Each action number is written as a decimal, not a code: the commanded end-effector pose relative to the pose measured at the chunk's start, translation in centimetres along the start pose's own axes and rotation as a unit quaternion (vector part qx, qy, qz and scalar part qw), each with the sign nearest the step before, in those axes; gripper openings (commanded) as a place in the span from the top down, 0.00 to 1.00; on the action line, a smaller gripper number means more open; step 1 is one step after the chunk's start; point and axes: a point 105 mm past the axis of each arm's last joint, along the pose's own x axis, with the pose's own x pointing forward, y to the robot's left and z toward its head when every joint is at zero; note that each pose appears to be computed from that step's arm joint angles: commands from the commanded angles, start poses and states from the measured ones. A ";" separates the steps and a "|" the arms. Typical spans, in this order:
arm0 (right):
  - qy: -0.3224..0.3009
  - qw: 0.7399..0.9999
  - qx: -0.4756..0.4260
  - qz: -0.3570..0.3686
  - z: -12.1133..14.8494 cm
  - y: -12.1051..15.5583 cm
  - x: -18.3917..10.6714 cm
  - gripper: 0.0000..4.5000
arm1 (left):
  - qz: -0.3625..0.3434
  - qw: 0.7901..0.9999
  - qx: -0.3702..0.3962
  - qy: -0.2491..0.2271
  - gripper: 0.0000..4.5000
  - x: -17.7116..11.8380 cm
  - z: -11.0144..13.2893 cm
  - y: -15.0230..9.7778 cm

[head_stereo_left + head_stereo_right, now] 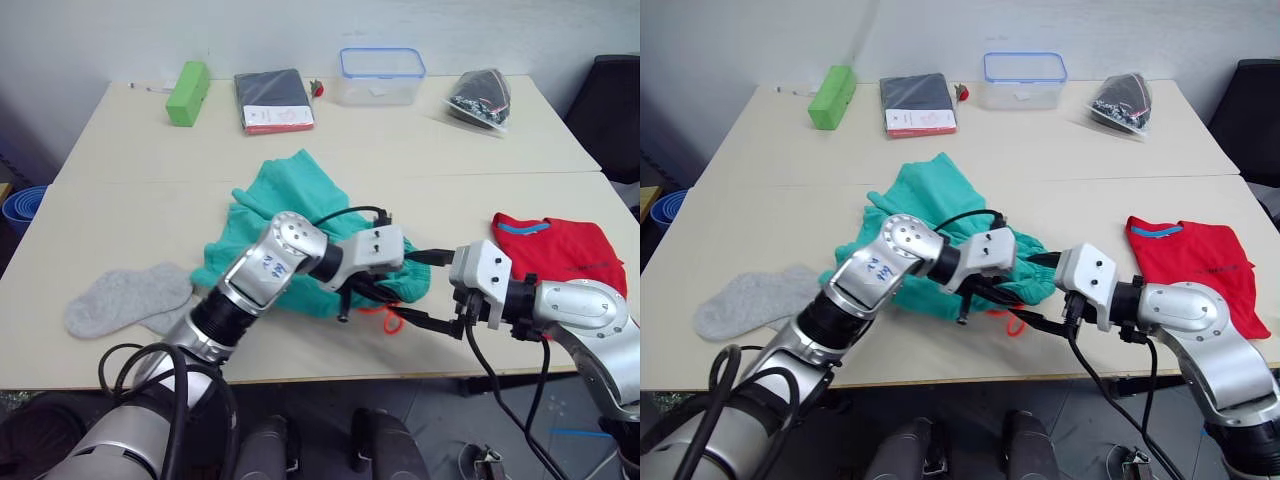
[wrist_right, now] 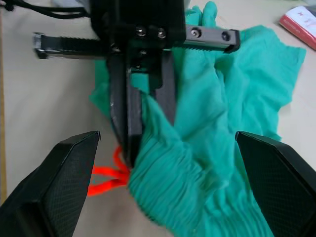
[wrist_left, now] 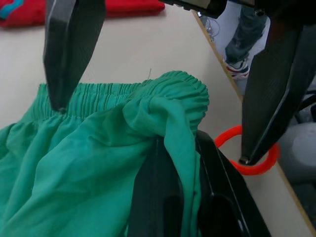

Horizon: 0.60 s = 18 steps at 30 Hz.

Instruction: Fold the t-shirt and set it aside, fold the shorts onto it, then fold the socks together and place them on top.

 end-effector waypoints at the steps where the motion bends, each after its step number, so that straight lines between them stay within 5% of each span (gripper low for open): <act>1: 0.002 0.999 -0.039 -0.006 0.8 -0.1 -1.2 0.00 | 0.016 0.998 -0.032 -0.053 0.79 -1.4 1.9 0.1; 6: 0.012 0.999 -0.043 0.006 0.7 0.4 -2.0 0.00 | 0.009 0.992 -0.046 -0.115 0.44 -6.6 3.1 -0.8; 10: 0.017 0.999 -0.046 0.012 0.5 0.5 -2.2 0.00 | 0.017 0.994 -0.037 -0.099 0.16 -10.2 1.6 -1.4; 12: 0.020 0.999 -0.047 0.016 0.3 0.7 -2.1 0.00 | 0.036 0.996 -0.046 -0.072 0.01 -12.3 -0.3 -1.4; 18: 0.058 0.994 -0.083 0.044 -1.5 2.0 -1.8 0.00 | 0.015 0.991 0.032 0.132 0.00 -14.7 -9.3 -4.8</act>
